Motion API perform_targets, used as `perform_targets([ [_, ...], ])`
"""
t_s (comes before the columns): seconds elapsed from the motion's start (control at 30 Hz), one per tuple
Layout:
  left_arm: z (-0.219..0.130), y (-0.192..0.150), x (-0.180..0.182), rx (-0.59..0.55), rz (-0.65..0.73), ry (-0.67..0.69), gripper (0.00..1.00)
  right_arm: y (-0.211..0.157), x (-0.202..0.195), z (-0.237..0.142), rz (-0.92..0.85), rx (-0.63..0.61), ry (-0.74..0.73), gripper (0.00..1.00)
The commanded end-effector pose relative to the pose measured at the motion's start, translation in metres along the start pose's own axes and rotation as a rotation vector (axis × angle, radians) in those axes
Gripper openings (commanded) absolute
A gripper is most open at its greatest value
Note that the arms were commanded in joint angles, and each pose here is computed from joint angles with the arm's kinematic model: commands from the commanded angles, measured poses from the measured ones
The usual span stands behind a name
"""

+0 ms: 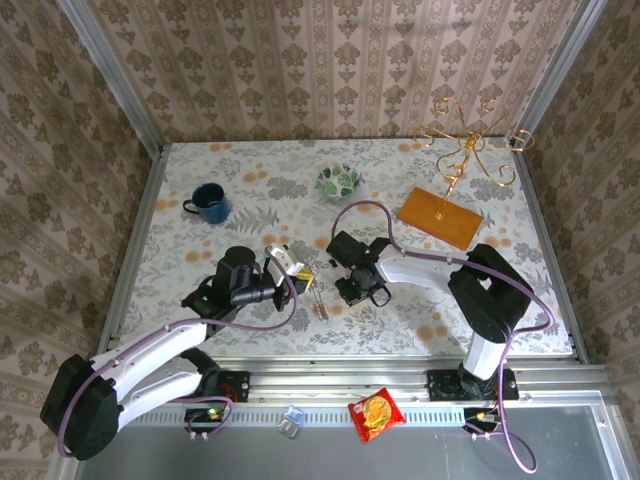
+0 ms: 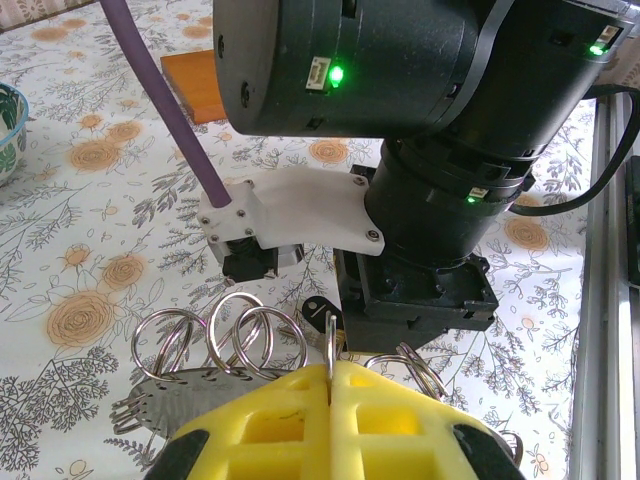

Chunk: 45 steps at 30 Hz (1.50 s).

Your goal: Put the keys on the keyring

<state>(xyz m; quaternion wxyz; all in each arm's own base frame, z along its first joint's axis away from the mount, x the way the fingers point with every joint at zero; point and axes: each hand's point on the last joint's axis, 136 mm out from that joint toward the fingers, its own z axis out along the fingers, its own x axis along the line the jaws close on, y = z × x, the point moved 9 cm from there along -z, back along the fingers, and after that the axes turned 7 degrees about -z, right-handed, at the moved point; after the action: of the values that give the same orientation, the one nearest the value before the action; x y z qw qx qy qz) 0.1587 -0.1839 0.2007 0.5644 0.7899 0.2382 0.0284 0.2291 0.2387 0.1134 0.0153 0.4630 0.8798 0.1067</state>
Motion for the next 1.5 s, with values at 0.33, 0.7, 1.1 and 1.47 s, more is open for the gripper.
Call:
perform_targets([
  [0.33, -0.002, 0.012, -0.004, -0.045, 0.046, -0.014, 0.00, 0.001, -0.002, 0.000, 0.004, 0.044, -0.007, 0.09],
  [0.7, -0.002, 0.013, -0.004, -0.049, 0.051, -0.018, 0.00, 0.001, -0.002, -0.001, -0.007, 0.051, -0.009, 0.10],
  [1.1, -0.002, 0.014, -0.003, -0.050, 0.039, -0.003, 0.00, 0.003, 0.000, -0.031, -0.049, -0.103, 0.031, 0.00],
  [1.47, -0.003, 0.019, -0.003, -0.061, 0.003, 0.001, 0.00, -0.004, 0.013, -0.098, -0.206, -0.560, 0.207, 0.00],
])
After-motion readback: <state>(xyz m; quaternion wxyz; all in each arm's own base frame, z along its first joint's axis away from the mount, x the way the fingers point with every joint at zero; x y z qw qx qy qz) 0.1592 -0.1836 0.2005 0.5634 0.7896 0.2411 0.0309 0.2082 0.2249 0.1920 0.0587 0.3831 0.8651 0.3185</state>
